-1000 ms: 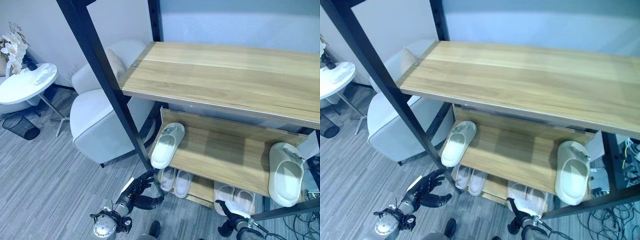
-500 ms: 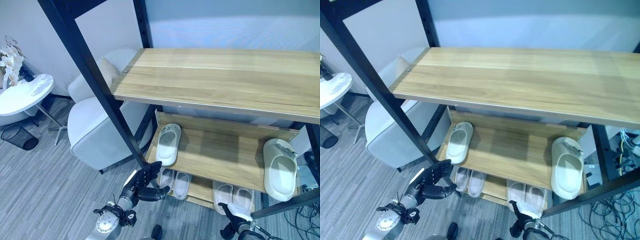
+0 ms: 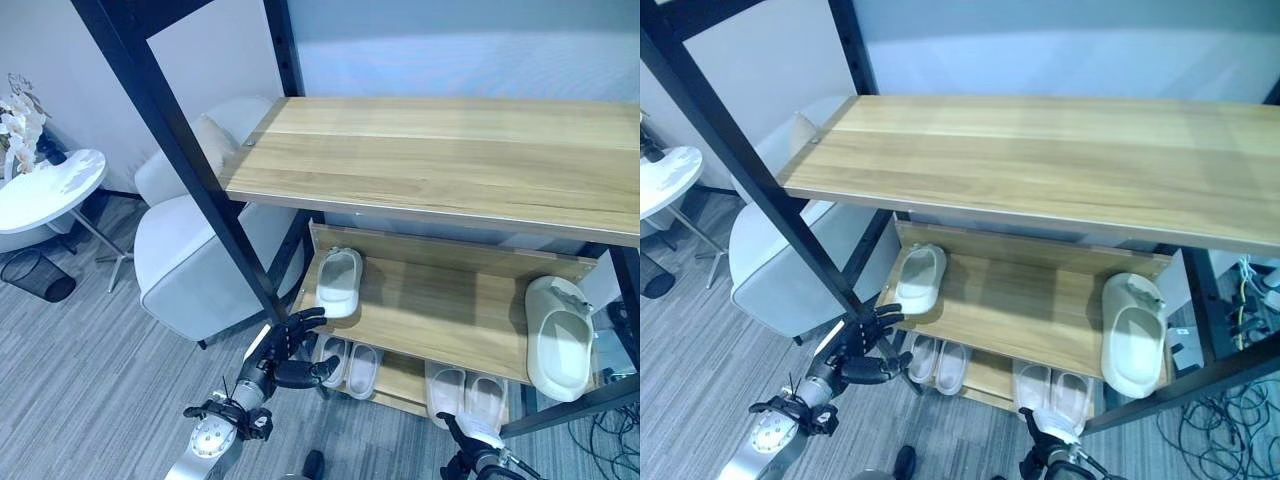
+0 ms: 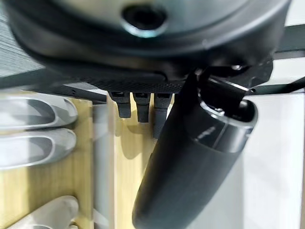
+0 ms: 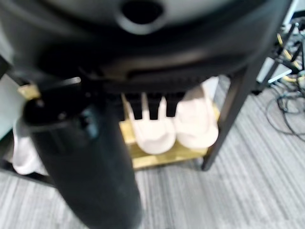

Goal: Arrange the slippers neatly on the shoe rack.

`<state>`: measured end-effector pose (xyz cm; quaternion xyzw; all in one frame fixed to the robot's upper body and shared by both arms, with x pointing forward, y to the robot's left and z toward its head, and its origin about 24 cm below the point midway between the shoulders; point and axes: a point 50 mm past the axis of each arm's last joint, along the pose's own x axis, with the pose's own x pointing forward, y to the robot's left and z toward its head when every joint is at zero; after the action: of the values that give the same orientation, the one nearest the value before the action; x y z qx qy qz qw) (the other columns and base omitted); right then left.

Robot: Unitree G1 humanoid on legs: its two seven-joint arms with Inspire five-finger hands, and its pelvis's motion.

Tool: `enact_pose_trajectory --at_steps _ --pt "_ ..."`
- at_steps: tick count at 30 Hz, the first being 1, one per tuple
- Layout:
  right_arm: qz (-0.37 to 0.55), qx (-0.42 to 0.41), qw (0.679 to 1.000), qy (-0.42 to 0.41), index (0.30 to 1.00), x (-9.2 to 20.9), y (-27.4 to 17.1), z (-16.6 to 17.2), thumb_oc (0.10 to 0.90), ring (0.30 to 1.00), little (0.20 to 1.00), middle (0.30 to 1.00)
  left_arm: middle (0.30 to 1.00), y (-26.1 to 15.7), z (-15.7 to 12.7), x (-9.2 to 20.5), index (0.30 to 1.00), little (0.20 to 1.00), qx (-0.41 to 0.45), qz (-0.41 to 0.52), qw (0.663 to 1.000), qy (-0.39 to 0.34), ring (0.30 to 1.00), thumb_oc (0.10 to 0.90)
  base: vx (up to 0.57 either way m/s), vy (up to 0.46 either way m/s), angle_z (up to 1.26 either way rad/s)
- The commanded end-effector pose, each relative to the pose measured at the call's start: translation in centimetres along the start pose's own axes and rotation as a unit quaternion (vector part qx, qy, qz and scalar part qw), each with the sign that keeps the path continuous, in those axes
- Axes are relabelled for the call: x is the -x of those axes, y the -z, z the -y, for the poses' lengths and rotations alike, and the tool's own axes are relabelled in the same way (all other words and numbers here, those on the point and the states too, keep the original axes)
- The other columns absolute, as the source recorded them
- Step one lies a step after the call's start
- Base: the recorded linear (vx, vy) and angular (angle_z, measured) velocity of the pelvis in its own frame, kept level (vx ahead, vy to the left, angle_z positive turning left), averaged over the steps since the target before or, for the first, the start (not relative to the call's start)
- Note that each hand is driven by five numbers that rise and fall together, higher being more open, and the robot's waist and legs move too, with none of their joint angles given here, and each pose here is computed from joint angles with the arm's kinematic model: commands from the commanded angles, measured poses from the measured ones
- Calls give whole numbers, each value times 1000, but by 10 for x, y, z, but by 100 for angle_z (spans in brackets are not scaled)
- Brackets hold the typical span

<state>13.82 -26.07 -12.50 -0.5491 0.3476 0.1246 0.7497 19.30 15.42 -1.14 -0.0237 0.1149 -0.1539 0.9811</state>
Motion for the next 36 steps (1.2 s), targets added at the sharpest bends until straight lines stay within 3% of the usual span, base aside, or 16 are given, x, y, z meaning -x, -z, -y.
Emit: enact_pose_trajectory --at_steps 1,15,36 --pt "25 -11 999 47 900 -9 -10 24 800 900 900 900 900 -37 -1 -11 900 900 -28 101 994 4 900 800 0 0 0" --pt "27 -4 999 44 900 -10 -10 27 800 900 900 900 900 -11 -6 6 900 900 -28 41 999 17 900 800 0 0 0" --pt "28 7 999 36 900 -10 -12 24 800 900 900 900 900 -88 -8 5 900 900 1 206 978 26 900 800 0 0 0"
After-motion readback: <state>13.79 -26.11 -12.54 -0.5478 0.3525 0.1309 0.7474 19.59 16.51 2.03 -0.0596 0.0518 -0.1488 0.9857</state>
